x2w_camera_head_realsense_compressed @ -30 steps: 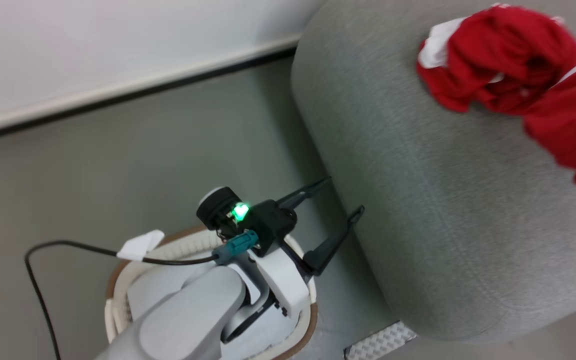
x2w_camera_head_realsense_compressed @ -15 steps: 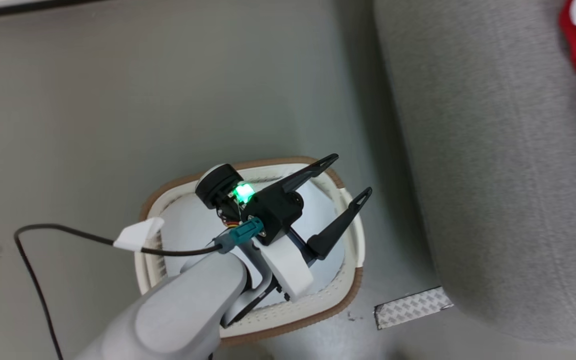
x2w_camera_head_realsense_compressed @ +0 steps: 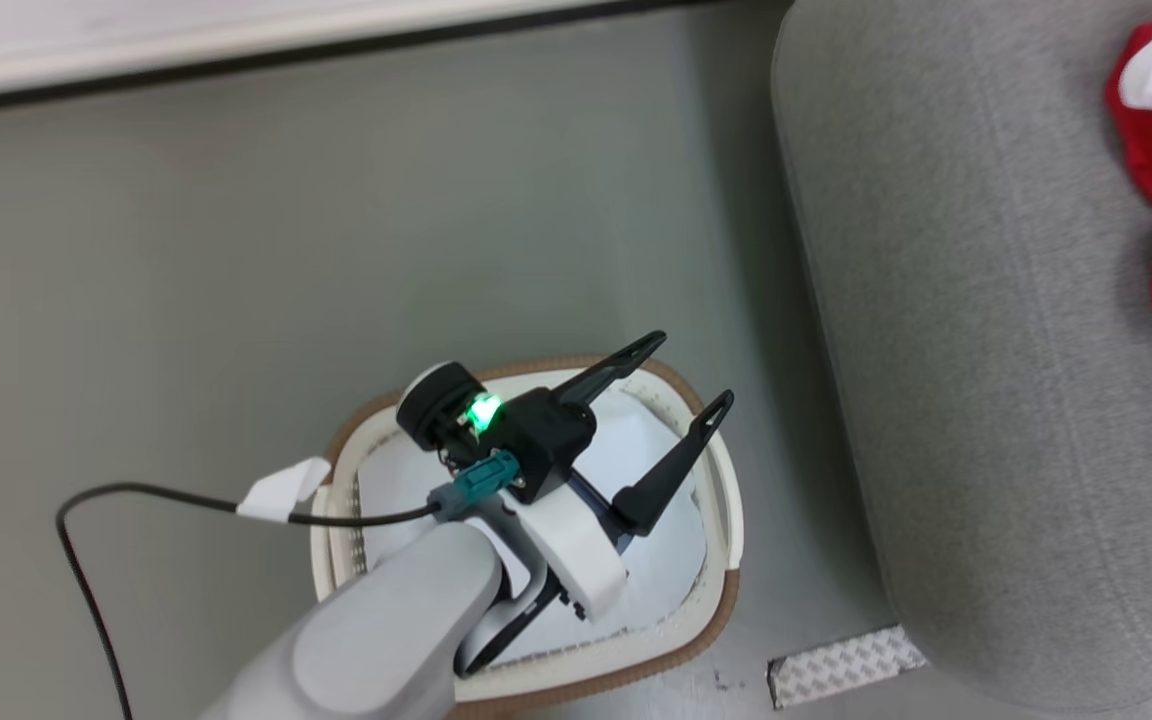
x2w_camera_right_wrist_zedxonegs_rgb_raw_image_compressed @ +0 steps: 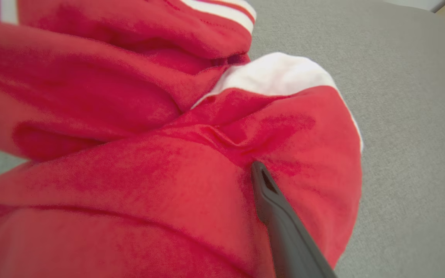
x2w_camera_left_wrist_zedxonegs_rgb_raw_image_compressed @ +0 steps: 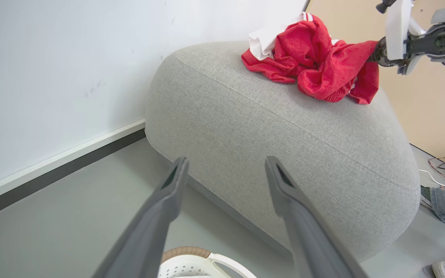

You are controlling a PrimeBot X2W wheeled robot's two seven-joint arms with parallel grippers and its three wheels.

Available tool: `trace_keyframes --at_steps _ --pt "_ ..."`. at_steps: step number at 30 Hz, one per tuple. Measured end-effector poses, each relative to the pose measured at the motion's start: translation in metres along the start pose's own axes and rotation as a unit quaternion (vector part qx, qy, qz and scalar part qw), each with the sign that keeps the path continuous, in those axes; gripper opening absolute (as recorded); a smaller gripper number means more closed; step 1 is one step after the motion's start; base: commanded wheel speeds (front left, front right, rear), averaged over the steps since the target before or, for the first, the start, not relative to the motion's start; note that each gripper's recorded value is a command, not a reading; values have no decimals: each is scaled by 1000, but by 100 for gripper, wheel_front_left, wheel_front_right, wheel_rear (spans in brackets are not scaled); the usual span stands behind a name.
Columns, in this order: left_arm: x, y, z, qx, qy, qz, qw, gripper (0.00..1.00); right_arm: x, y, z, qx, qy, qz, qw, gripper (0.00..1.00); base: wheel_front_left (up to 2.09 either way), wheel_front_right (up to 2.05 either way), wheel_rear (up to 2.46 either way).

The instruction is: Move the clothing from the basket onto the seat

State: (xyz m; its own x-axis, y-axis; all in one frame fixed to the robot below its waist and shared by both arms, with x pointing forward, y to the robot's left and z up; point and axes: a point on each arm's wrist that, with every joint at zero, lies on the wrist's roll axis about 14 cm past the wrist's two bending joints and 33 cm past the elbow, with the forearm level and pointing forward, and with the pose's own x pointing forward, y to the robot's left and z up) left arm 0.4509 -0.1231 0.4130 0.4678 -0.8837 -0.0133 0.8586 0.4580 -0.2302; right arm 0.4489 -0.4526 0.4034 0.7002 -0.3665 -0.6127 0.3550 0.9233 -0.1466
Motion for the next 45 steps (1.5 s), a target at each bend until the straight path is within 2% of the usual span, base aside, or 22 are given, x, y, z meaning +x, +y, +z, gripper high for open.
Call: trace_keyframes --at_steps 6,9,19,23,26,30,36,38,40,42,43,45 --pt "-8 -16 22 11 -8 11 1000 100 -35 -13 -8 -22 32 6 999 100 0 0 0" --pt "-13 -25 34 19 -12 17 1000 100 -55 -16 -3 -36 27 17 999 100 0 0 0" --pt "-35 -59 86 44 -55 44 997 100 -132 -35 34 -62 -38 44 996 100 0 0 0" --pt "-50 -63 112 58 -84 65 993 100 -167 -27 68 -79 -104 71 989 100 0 0 0" --pt "-64 -59 131 73 -105 91 988 100 -193 -10 93 -84 -168 100 977 100 0 0 0" --pt "-93 -36 156 87 -137 153 975 100 -222 27 124 -79 -257 149 952 100 0 0 0" --pt "-153 6 174 89 -165 256 948 100 -236 85 121 -37 -324 218 920 100 0 0 0" --pt "-178 21 176 82 -174 298 935 100 -240 103 117 -16 -347 236 907 100 0 0 0" --pt "-213 44 176 68 -184 368 909 100 -244 116 111 8 -367 249 896 100 0 0 0" --pt "-242 58 168 59 -182 414 890 100 -248 132 104 30 -384 263 884 100 0 0 0" --pt "-252 61 165 53 -182 429 883 100 -251 139 102 49 -394 271 877 100 0 0 0" --pt "-269 63 161 46 -186 449 872 100 -251 150 92 62 -403 275 871 100 0 0 0"
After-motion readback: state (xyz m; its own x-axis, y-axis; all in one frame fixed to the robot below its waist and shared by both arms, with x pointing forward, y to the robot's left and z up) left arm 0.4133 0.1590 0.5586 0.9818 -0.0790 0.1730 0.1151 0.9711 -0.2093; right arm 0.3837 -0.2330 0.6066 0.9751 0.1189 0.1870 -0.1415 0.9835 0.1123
